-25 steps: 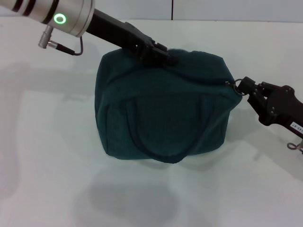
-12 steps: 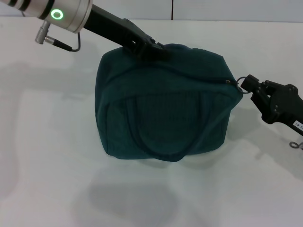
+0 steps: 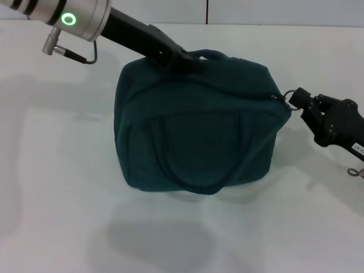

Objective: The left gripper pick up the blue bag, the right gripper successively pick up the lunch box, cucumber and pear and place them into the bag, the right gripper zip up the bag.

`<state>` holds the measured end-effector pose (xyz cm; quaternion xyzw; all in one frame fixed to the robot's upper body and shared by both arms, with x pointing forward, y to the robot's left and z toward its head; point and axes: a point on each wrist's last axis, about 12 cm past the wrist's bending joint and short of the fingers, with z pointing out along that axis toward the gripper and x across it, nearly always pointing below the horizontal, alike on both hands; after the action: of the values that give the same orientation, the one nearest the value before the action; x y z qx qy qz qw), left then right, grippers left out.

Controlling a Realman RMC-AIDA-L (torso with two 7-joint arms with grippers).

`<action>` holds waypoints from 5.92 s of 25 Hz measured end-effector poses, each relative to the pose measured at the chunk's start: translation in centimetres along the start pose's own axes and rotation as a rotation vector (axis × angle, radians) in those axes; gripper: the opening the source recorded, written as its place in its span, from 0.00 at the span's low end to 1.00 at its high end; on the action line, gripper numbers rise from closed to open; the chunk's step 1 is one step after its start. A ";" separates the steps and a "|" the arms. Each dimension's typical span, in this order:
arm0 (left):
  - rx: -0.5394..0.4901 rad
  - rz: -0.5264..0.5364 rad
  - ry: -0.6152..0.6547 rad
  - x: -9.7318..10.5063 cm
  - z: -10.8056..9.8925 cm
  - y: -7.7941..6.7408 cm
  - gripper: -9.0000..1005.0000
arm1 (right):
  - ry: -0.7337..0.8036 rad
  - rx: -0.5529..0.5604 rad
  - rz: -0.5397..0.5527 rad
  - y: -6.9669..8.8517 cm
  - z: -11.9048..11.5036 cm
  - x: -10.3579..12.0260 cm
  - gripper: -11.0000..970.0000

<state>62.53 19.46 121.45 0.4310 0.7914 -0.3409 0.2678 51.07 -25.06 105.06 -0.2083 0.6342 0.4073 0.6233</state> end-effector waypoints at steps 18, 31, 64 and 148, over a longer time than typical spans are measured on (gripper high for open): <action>0.046 0.003 -0.026 -0.2 -1.7 -0.2 0.05 | -0.025 0.074 0.010 -0.7 -1.3 0.0 0.03; 0.054 -0.010 -0.032 0.3 -2.2 -0.1 0.05 | 0.044 0.123 -0.008 -1.3 -1.0 0.7 0.03; 0.089 -0.058 -0.258 4.6 -4.5 0.3 0.25 | 0.036 -0.004 0.030 1.4 -3.6 1.7 0.04; 0.136 0.094 -0.668 18.1 -5.9 -3.8 0.79 | 0.269 -0.669 0.016 2.2 8.9 -9.0 0.92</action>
<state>49.75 31.53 113.31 0.3483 0.6148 -0.5023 0.4983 56.13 -19.04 115.27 -0.4475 0.5438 0.5660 0.4285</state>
